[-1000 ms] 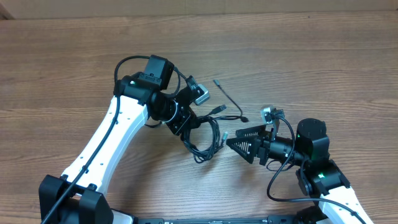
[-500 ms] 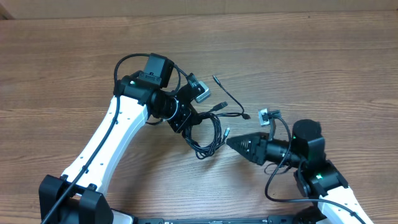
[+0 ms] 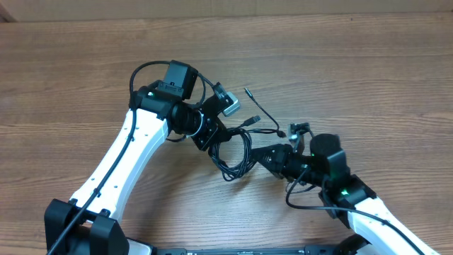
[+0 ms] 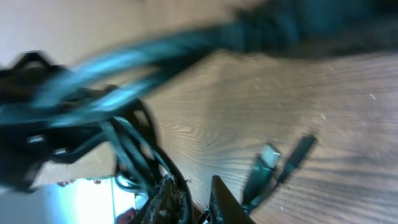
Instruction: Untangle cables
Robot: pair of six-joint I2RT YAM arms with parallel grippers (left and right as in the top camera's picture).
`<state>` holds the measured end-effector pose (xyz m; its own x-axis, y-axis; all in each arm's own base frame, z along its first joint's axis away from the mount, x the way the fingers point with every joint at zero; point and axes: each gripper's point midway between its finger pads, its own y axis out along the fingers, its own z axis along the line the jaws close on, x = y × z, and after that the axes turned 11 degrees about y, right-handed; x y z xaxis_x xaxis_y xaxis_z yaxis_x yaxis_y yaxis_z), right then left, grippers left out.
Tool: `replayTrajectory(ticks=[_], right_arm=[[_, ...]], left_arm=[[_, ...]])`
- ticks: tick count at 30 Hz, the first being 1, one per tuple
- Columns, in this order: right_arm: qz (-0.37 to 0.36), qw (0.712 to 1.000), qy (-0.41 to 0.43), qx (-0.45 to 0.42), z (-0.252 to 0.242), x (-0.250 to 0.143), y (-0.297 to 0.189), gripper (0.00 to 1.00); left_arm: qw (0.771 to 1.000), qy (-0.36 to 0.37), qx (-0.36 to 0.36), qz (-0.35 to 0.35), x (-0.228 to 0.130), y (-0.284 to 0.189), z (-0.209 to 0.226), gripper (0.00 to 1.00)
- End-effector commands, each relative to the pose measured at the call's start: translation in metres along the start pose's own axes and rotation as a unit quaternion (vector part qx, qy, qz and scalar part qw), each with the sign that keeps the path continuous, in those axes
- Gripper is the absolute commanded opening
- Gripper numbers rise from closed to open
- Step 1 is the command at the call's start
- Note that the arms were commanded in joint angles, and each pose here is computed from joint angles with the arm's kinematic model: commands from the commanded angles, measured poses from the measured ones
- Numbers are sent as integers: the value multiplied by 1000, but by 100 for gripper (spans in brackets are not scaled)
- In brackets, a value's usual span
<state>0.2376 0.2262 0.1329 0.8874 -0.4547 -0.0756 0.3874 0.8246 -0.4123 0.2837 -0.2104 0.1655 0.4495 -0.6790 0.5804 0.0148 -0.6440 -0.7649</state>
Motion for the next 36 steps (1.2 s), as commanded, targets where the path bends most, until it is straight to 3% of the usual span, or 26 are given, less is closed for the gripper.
replayTrajectory(ticks=[1,8,14,20,23,26,36], right_arm=[[20,999,40,-20,-5,-13,13,15],[82,996,10,-36,-9,-58,29,15],[81,996,4,-39,-10,-60,30,17],[19,996,-51,-70,-25,-38,31,34],[3,991,-70,-112,-45,-28,26,51],[5,987,-79,-139,-60,-20,16,67],[30,996,-89,1,-1,-3,-2,77]], left_arm=[[999,-26,7,-31,20,-4,3,4],[993,-84,59,-53,32,-7,26,4],[991,-108,58,-58,34,-7,27,4],[996,-67,54,-38,25,-6,22,4],[999,-22,48,-7,11,-5,17,4],[997,-30,66,23,-1,-6,22,4],[998,-26,49,19,-1,-4,15,4]])
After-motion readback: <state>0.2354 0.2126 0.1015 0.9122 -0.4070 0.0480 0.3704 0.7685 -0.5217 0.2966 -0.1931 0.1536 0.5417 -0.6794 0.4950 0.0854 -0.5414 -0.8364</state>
